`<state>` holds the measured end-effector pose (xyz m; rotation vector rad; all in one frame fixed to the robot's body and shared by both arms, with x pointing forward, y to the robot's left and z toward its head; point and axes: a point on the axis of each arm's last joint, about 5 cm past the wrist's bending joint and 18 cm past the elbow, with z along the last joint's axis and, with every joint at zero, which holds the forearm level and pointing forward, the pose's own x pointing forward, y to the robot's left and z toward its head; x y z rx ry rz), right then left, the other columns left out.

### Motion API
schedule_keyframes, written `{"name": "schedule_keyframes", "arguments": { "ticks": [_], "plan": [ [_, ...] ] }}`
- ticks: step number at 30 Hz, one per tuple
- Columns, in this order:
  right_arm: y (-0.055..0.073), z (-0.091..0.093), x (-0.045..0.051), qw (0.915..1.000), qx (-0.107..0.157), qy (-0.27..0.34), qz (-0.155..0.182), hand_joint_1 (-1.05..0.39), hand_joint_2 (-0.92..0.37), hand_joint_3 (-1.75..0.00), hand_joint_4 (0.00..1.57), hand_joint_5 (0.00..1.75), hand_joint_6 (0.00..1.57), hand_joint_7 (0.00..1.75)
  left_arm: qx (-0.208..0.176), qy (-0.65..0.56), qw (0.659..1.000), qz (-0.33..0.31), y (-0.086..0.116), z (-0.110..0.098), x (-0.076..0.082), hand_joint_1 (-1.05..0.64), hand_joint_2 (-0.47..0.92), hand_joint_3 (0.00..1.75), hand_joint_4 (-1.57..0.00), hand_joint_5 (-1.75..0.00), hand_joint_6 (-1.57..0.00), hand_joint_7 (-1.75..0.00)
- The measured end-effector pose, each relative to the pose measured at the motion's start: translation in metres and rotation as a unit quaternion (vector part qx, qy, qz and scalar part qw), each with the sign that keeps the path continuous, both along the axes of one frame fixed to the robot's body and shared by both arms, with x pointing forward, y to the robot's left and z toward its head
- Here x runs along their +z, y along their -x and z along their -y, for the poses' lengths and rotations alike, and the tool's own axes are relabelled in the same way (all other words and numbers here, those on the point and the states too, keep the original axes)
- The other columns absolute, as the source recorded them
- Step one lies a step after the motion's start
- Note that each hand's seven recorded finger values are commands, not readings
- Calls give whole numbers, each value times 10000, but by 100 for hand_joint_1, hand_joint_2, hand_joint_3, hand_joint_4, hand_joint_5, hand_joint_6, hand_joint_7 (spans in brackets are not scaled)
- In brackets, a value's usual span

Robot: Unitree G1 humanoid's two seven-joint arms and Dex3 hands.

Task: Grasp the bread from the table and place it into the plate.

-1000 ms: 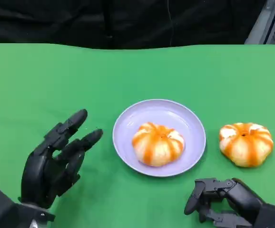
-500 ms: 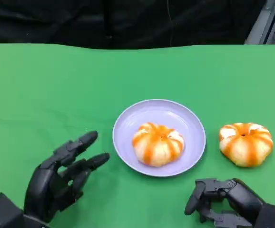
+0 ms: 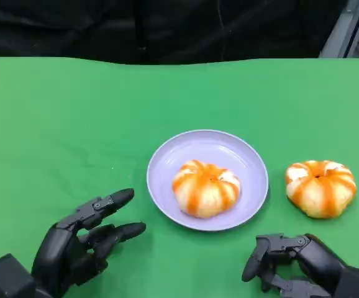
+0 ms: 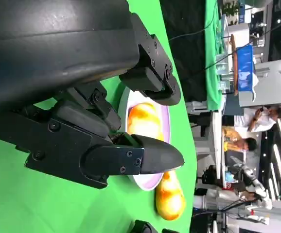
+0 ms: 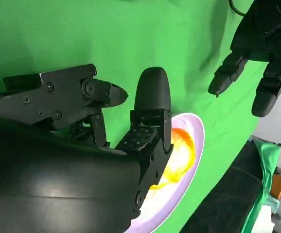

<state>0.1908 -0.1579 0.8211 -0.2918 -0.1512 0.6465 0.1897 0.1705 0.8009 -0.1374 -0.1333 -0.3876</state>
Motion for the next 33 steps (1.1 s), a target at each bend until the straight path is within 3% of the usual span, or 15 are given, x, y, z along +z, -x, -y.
{"name": "schedule_keyframes", "arguments": {
  "ticks": [1, 5, 9, 16, 19, 24, 27, 28, 30, 33],
  "plan": [
    [1, 1, -1, 10000, 0, 0, -1, -3, -92, -46, 69, 150, 76, 104, -41, -45, 10000, -2, -2, -4, 2, -70, 92, 42, -98, -5, -66, -2],
    [7, 5, -6, 10000, 5, -6, 13, -4, -92, -45, 69, 149, 76, 104, -211, -229, 9995, -58, -11, -32, 7, -38, 92, 12, -100, -2, -72, -1],
    [10, 8, -10, 10000, 3, -6, 4, -5, -92, -45, 69, 149, 76, 103, -287, -287, 9992, -68, -15, -23, 9, -10, 91, 3, -100, -1, -75, -2],
    [14, 11, -15, 10000, -5, -4, 0, -5, -92, -45, 69, 149, 76, 102, -306, -317, 9990, -110, -10, -9, 1, -1, 92, 5, -100, 0, -77, -2],
    [18, 13, -19, 10000, -19, -4, 3, -4, -92, -45, 69, 149, 77, 102, -315, -396, 9986, -121, -11, 3, 1, 3, 92, 16, -103, -1, -85, -4],
    [17, 13, -19, 10000, -19, -4, 6, -4, -92, -45, 69, 149, 77, 102, -302, -519, 9982, -11, -9, 24, 11, 0, 92, 27, -127, -11, -116, -12],
    [16, 12, -17, 10000, -16, -6, 10, -4, -92, -45, 69, 149, 77, 102, -327, -622, 9975, 67, 0, 21, 14, -5, 90, 35, -108, -81, -130, -15],
    [16, 12, -16, 10000, -15, -6, 13, -4, -92, -45, 69, 149, 77, 102, -330, -633, 9974, 80, 4, 23, 12, -5, 84, 49, -100, -102, -128, -27],
    [13, 11, -11, 10000, -12, -9, 29, -3, -92, -45, 70, 149, 77, 103, -315, -637, 9974, 110, 5, 24, 14, -3, 70, 77, -92, -125, -110, -70],
    [9, 8, -3, 10000, -7, -14, 58, -2, -92, -45, 70, 150, 77, 103, -311, -627, 9975, 114, 5, 24, 14, -1, 63, 94, -87, -143, -98, -100]
  ]
}}
